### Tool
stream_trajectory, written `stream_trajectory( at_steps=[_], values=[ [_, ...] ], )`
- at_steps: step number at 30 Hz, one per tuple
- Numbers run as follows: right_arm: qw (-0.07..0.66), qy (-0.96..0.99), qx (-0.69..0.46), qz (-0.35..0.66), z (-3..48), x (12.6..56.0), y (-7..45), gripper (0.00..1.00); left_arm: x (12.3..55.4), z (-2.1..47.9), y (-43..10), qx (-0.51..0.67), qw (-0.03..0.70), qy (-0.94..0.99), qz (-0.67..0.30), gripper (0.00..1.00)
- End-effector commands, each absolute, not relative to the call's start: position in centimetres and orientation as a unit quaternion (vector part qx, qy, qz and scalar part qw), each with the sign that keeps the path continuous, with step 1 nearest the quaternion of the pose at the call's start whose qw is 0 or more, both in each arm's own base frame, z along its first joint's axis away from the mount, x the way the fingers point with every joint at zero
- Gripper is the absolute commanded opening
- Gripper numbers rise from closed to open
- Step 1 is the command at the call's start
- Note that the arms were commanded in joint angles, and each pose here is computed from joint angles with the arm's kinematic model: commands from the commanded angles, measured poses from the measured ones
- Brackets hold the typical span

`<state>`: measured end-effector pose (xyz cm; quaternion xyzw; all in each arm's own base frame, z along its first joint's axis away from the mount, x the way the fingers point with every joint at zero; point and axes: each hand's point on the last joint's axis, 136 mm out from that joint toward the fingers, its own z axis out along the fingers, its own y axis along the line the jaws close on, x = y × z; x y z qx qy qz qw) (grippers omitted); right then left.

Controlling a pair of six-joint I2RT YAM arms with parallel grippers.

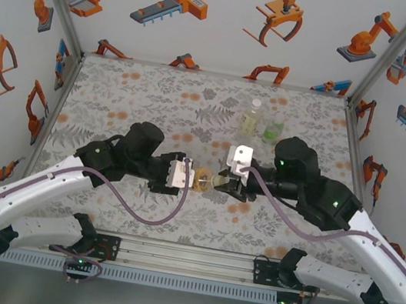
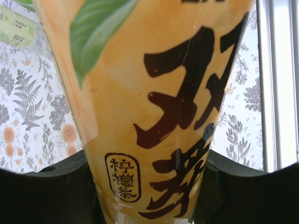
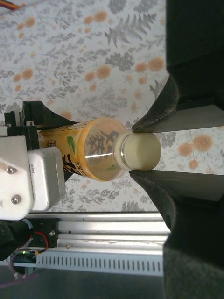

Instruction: Screw on the bottle caps

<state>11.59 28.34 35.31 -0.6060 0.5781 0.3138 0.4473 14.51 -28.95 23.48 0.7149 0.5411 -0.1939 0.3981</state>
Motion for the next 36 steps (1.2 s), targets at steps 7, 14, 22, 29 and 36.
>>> stream_trajectory(
  at_steps=[7,14,22,29,36],
  values=[
    [0.388,0.798,-0.236,0.396,33.9,17.9,28.5,0.00,17.4,28.3,-31.7,0.679,0.491,0.513,-0.186,0.00],
    [0.203,0.848,0.115,0.476,29.8,22.6,26.2,0.00,18.4,29.0,-32.4,0.675,0.521,0.486,-0.191,0.00],
    [0.119,0.841,0.223,0.478,27.5,23.2,25.6,0.00,19.9,28.3,-33.3,0.684,0.504,0.497,-0.177,0.00],
    [0.133,0.844,0.200,0.480,28.1,23.7,25.7,0.21,19.5,28.1,-33.0,0.692,0.501,0.489,-0.178,0.00],
    [0.136,0.846,0.141,0.496,29.8,23.7,27.0,0.29,17.8,28.0,-33.2,0.714,0.491,0.454,-0.206,0.00]
  ],
)
